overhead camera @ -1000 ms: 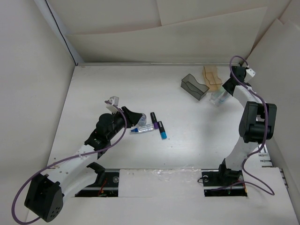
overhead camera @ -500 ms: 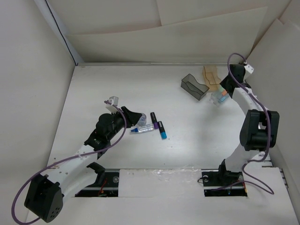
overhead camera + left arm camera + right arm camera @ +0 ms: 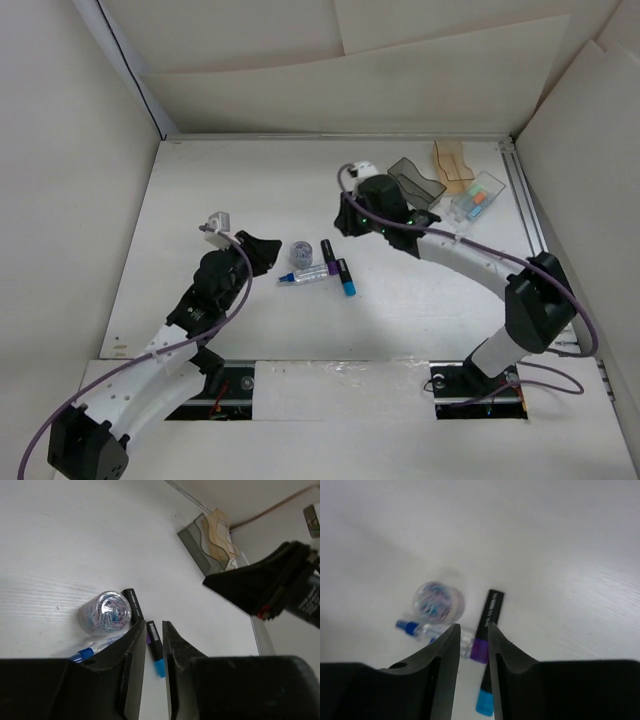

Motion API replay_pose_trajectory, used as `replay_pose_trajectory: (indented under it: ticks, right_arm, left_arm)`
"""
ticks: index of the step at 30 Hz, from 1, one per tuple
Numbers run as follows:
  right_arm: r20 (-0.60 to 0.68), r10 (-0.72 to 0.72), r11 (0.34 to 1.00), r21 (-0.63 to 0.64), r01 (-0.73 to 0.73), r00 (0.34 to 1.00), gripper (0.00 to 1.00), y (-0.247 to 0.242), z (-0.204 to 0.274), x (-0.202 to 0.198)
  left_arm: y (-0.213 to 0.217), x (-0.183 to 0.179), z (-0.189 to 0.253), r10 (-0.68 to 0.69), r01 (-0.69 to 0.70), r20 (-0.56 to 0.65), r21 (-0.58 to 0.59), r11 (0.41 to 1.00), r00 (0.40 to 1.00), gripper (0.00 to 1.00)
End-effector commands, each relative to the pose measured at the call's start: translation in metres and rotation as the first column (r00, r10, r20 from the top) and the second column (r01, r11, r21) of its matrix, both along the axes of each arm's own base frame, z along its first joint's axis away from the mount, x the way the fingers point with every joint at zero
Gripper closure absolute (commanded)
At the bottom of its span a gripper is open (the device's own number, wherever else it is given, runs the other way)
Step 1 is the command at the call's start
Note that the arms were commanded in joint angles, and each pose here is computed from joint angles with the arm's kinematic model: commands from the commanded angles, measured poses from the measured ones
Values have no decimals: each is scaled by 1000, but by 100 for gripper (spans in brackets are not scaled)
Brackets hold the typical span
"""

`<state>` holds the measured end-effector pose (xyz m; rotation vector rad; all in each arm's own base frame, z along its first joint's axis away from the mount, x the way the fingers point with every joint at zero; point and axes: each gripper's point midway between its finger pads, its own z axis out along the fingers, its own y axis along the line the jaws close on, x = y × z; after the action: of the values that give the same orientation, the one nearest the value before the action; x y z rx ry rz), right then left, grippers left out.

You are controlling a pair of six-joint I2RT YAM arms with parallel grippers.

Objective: Sort the stationery into containers
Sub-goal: Pick up the stationery from the center of the board.

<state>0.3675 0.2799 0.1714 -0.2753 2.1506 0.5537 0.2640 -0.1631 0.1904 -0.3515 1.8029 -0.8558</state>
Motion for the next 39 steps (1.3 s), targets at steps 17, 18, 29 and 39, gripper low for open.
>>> replay_pose_trajectory:
  ticks: [17, 18, 29, 39]
  right_arm:
    - [-15, 260, 952, -160, -259, 965, 9, 122, -68, -40]
    - [-27, 260, 951, -169, -261, 965, 9, 122, -76, -40]
    - [-25, 200, 960, -194, -201, 979, 24, 128, -91, -22]
    - [43, 192, 973, -135, -185, 980, 64, 145, -52, -13]
  left_arm:
    - [51, -3, -19, 274, -274, -89, 9, 962, 958, 62]
    - [51, -3, -17, 274, -275, -83, 3, 962, 958, 62]
    - [42, -2, -9, 230, -231, -50, -22, 973, 972, 61]
    - [37, -2, -11, 197, -197, -37, -8, 980, 980, 61]
